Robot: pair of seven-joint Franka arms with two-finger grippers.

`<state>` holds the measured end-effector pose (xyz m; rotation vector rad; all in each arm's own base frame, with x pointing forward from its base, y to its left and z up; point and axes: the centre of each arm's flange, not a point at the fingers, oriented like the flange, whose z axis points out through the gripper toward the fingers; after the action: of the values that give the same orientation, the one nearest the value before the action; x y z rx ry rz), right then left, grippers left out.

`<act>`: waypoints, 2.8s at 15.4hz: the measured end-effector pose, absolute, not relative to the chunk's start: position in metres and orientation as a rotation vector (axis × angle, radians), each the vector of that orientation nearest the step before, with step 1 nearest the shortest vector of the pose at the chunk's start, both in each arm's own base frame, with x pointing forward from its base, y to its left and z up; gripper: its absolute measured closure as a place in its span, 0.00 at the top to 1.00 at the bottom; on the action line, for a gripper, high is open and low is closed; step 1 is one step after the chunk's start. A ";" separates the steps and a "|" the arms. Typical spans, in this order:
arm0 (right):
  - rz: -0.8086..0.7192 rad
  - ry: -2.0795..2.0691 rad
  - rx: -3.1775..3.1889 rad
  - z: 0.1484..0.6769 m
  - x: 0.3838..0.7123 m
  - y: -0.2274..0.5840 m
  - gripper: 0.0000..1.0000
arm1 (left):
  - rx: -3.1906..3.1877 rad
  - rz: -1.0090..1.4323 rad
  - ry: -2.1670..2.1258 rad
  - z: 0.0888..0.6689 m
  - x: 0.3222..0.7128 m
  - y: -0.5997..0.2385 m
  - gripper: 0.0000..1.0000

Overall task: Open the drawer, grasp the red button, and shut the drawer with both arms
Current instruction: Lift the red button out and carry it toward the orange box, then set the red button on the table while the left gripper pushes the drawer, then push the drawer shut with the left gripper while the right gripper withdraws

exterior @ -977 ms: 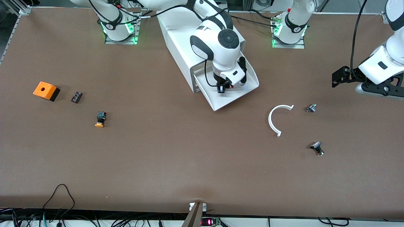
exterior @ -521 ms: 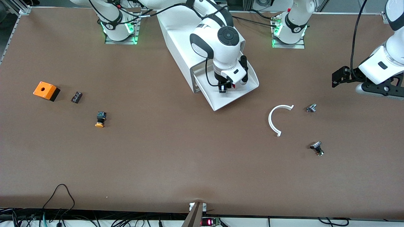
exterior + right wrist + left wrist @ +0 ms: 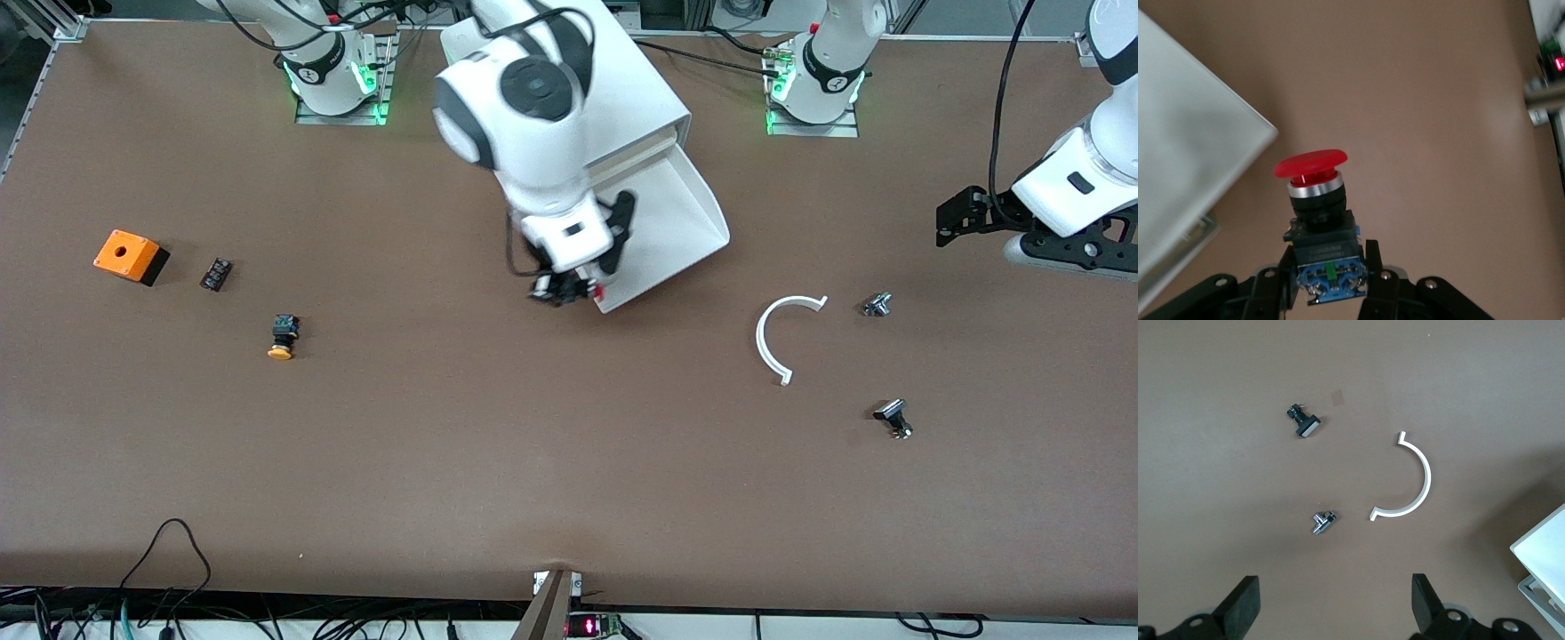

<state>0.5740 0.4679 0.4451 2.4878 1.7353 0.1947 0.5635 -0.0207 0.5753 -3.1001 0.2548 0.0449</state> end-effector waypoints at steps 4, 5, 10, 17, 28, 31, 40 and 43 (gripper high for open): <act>0.083 1.371 2.693 0.404 0.630 0.352 0.41 | -3.101 0.040 0.256 0.577 0.564 -0.021 1.00; 0.063 1.273 2.741 0.392 0.641 0.319 0.41 | -3.101 0.044 0.256 0.575 0.565 -0.021 1.00; -0.100 0.714 2.935 0.328 0.642 0.210 0.41 | -3.103 0.057 0.265 0.571 0.567 -0.023 1.00; -0.077 0.446 2.994 0.212 0.596 0.132 0.41 | -3.113 0.101 0.285 0.551 0.575 -0.028 1.00; -0.042 0.294 3.022 0.247 0.604 0.138 0.96 | -3.210 -0.139 0.079 0.397 0.587 -0.156 1.00; -0.108 0.268 3.015 0.303 0.622 0.144 1.00 | -3.251 -0.152 -0.041 0.349 0.583 -0.192 1.00; -0.162 0.095 3.055 0.423 0.639 0.095 1.00 | -3.234 -0.026 -0.433 0.277 0.492 -0.291 1.00; -0.134 0.056 3.085 0.459 0.632 0.076 1.00 | -3.213 0.007 -0.532 0.279 0.455 -0.327 1.00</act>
<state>0.6318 0.0758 0.4588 3.0852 0.0559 -0.1345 0.4546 -0.3272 0.2793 -3.2128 -0.5316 0.0074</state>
